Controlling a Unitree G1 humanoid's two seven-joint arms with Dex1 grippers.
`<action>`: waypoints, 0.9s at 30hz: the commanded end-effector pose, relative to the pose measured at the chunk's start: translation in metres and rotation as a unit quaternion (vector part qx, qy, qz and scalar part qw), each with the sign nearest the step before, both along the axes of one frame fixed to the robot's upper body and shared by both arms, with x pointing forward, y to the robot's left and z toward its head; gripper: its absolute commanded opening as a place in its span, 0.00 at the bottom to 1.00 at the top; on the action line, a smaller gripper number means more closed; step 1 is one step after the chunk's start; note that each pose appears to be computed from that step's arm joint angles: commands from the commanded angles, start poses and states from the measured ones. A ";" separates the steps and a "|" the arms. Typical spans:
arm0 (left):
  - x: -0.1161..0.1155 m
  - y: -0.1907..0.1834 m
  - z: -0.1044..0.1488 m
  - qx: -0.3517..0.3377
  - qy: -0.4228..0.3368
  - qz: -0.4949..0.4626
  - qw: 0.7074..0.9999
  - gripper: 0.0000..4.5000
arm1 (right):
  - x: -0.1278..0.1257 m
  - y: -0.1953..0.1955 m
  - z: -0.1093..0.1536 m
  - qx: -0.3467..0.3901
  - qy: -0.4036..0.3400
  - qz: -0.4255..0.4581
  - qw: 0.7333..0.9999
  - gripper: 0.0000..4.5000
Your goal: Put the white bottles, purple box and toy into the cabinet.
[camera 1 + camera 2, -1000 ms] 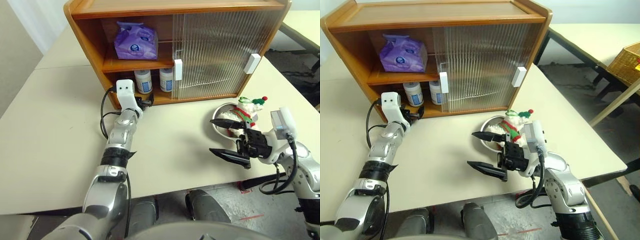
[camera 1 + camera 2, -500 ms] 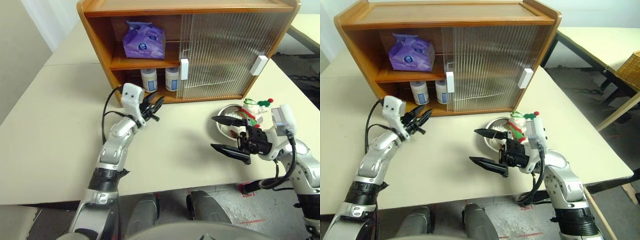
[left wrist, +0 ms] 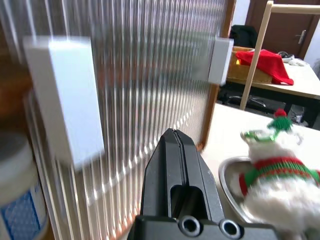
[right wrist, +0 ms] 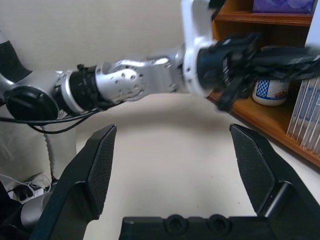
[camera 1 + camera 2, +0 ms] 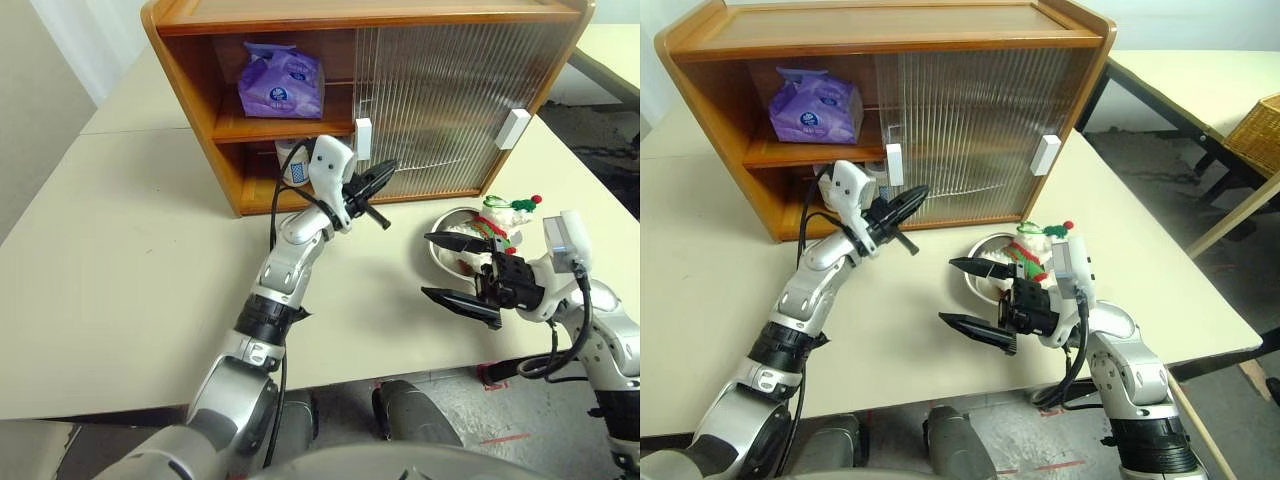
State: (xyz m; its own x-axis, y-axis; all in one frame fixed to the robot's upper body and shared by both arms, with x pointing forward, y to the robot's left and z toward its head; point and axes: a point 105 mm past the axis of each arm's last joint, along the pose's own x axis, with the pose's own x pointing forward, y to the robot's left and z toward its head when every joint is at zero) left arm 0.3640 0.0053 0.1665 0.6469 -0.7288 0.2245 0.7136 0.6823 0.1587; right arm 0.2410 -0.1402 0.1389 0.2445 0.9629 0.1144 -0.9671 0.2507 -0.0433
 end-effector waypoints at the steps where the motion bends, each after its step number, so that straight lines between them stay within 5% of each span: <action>1: 0.006 -0.008 0.006 0.024 -0.032 0.010 0.999 0.00 | -0.001 0.001 0.001 -0.004 -0.009 -0.003 1.000 1.00; 27: 0.039 0.061 0.023 0.007 -0.035 0.248 0.968 0.00 | -0.001 -0.002 0.000 -0.008 -0.014 -0.005 1.000 1.00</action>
State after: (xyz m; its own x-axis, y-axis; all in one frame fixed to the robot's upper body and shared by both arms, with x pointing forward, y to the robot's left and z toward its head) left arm 0.3984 0.0396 0.1882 0.8625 -0.4284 0.2693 0.3704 0.8971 0.2409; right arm 0.2396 -0.1400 0.1375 0.2526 0.9599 0.1215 -0.9642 0.2602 -0.0510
